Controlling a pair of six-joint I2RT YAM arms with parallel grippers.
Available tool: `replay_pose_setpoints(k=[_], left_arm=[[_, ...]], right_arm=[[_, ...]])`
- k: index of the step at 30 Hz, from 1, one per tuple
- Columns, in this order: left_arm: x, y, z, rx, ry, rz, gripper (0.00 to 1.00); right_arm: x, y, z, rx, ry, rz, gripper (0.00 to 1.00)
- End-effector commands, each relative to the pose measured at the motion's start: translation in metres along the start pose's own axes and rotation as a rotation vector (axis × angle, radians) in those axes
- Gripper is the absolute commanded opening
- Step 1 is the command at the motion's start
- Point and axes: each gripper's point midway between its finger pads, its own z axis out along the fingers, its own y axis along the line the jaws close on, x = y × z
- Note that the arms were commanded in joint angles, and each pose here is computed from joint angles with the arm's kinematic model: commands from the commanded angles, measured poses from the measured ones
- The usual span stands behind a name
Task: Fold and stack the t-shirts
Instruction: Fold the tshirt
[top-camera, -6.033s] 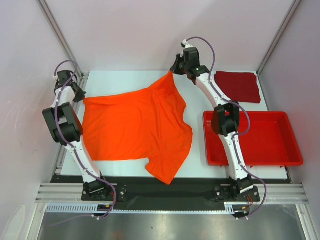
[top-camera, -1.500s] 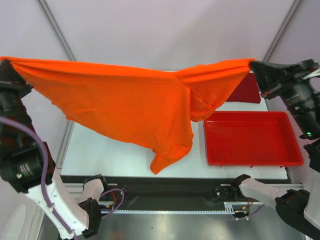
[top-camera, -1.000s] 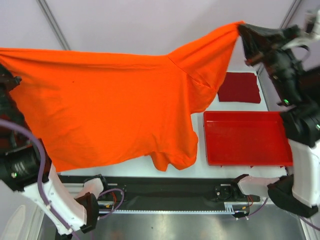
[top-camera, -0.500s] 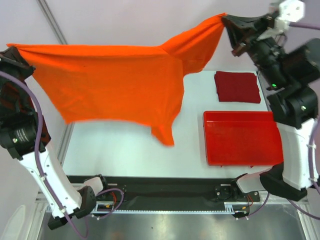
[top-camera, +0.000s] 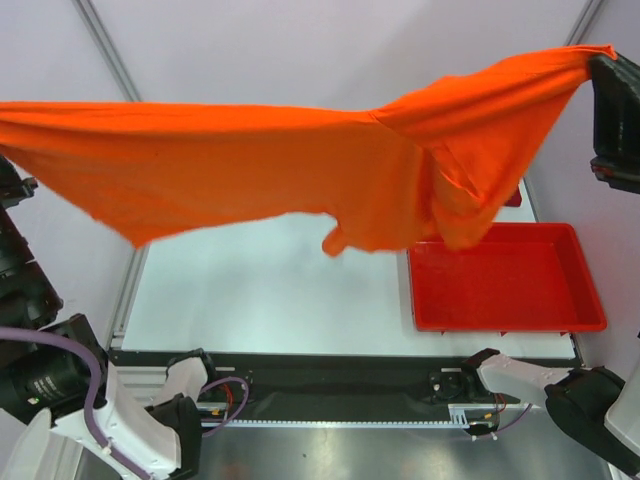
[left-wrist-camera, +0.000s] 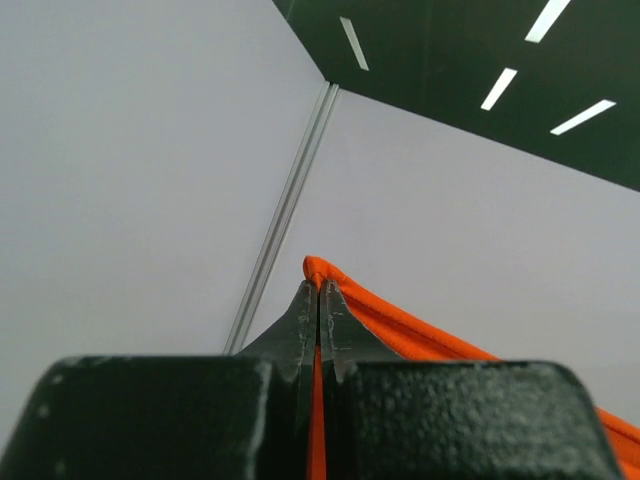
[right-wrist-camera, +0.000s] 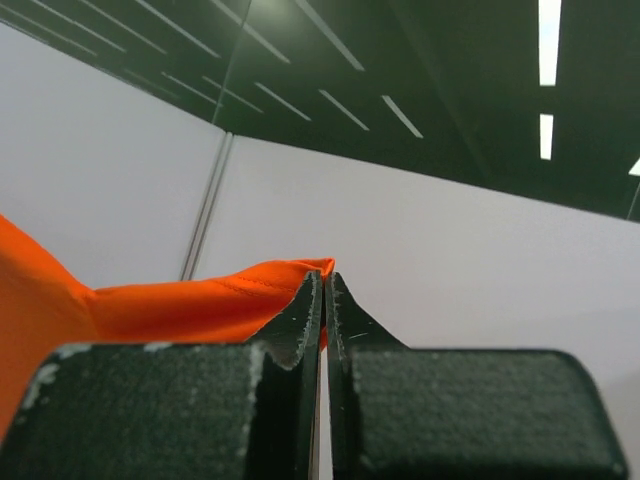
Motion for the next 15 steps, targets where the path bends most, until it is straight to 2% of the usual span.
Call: replay_pose_setpoints(k=[1, 3, 5, 6, 7, 10, 11, 12, 14, 15], left_arm=[[0.006, 0.009, 0.011, -0.049, 0.01, 0.002, 0.0], [0.016, 0.012, 0.02, -0.056, 0.03, 0.008, 0.0], [0.031, 0.015, 0.03, -0.057, 0.057, 0.012, 0.0], [0.052, 0.021, 0.038, -0.063, 0.102, 0.017, 0.0], [0.068, 0.027, 0.047, -0.078, 0.131, 0.024, 0.0], [0.131, 0.051, 0.058, -0.128, 0.262, 0.044, 0.0], [0.149, 0.058, 0.059, -0.137, 0.295, 0.052, 0.0], [0.192, 0.075, 0.056, -0.169, 0.385, 0.06, 0.0], [0.228, 0.096, 0.046, -0.217, 0.453, 0.084, 0.0], [0.281, 0.12, 0.029, -0.26, 0.559, 0.102, 0.0]], right_arm=[[-0.008, -0.002, 0.011, 0.001, -0.051, 0.001, 0.0], [-0.005, -0.005, 0.016, 0.012, -0.052, -0.006, 0.0], [0.024, -0.007, 0.035, 0.018, -0.015, -0.003, 0.0], [0.036, -0.011, 0.042, 0.035, 0.005, -0.006, 0.0], [0.071, -0.01, 0.06, 0.032, 0.059, -0.003, 0.0], [0.136, -0.014, 0.081, 0.061, 0.163, -0.002, 0.0], [0.181, -0.011, 0.092, 0.057, 0.232, 0.02, 0.0], [0.205, -0.011, 0.095, 0.059, 0.269, 0.032, 0.0], [0.268, -0.001, 0.097, 0.043, 0.369, 0.075, 0.0], [0.309, 0.004, 0.097, 0.039, 0.432, 0.101, 0.0]])
